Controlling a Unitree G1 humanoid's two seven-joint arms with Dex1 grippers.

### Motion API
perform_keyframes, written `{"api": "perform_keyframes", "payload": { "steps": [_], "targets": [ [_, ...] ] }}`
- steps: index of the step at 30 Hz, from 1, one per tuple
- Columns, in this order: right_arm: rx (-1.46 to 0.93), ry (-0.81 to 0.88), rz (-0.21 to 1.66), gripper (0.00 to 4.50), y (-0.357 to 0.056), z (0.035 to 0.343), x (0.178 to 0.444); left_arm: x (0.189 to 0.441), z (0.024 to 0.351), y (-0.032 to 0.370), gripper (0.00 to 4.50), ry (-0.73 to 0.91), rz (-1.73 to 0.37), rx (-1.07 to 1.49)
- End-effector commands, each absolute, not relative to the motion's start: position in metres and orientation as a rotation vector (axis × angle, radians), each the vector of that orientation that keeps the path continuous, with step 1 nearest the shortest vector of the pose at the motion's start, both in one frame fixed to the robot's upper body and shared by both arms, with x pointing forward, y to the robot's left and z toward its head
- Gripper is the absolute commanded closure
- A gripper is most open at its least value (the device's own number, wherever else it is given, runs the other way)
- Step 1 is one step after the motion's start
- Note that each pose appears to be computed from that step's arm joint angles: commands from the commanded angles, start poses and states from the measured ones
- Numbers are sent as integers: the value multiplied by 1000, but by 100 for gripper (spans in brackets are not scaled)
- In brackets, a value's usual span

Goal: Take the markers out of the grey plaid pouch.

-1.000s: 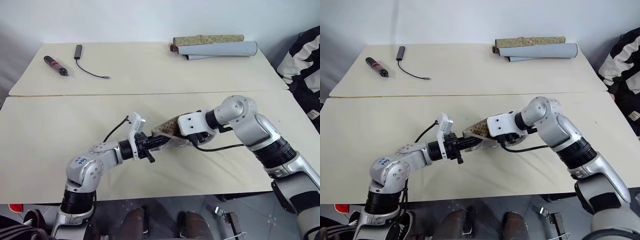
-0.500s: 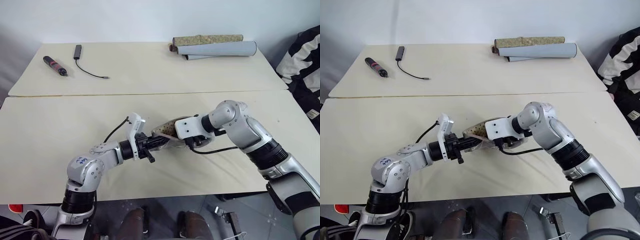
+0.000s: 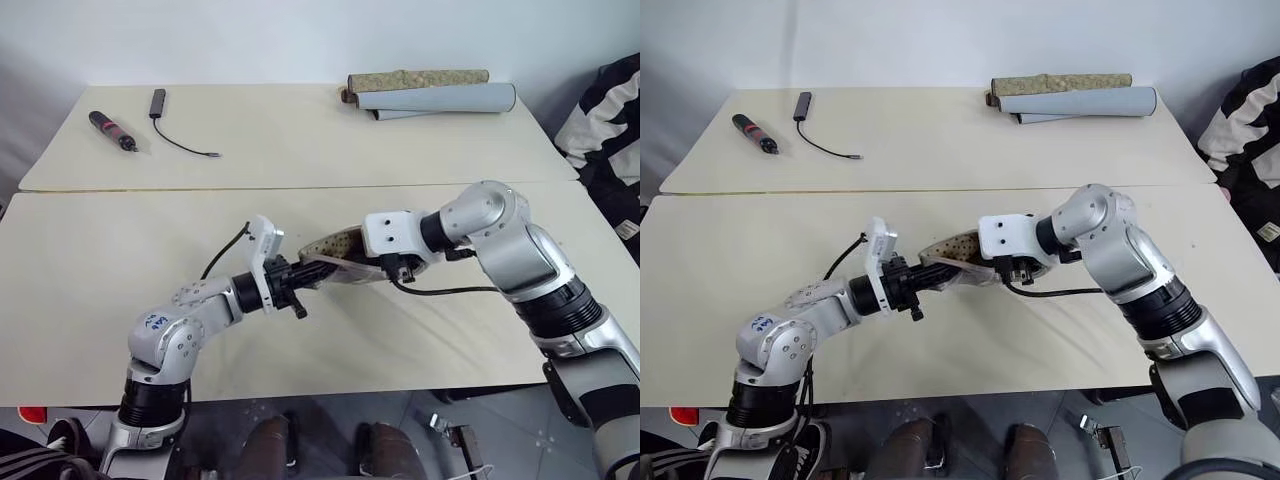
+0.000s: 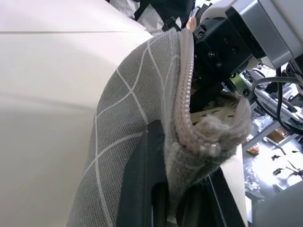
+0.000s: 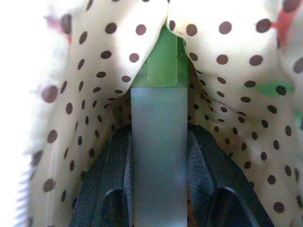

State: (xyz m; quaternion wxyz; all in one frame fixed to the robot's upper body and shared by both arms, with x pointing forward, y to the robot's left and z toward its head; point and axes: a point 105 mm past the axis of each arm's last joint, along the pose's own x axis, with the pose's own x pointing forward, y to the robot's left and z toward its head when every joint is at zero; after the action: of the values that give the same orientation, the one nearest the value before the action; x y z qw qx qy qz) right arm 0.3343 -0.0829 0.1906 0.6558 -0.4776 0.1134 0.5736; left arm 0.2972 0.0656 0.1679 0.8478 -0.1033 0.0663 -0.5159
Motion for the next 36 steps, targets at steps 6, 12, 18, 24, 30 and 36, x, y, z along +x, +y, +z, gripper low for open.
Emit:
{"api": "perform_keyframes", "payload": {
  "steps": [6, 12, 18, 24, 30, 36],
  "targets": [
    [-1099, 196, 1153, 340, -108, 215, 348, 288, 159, 69, 450, 196, -1124, -160],
    [-1151, 213, 1162, 340, -109, 206, 350, 297, 165, 66, 450, 183, -1091, -97],
    [-978, 145, 1291, 340, -93, 218, 328, 319, 171, 79, 450, 112, -954, -114],
    [-871, 21, 1256, 340, -97, 258, 327, 319, 169, 84, 450, 118, -943, -106],
    [-657, -103, 1254, 340, -95, 295, 321, 319, 168, 87, 450, 119, -935, -105],
    [-778, 74, 950, 340, -173, 281, 352, 323, 167, 111, 450, 125, -882, -114]
  ]
}}
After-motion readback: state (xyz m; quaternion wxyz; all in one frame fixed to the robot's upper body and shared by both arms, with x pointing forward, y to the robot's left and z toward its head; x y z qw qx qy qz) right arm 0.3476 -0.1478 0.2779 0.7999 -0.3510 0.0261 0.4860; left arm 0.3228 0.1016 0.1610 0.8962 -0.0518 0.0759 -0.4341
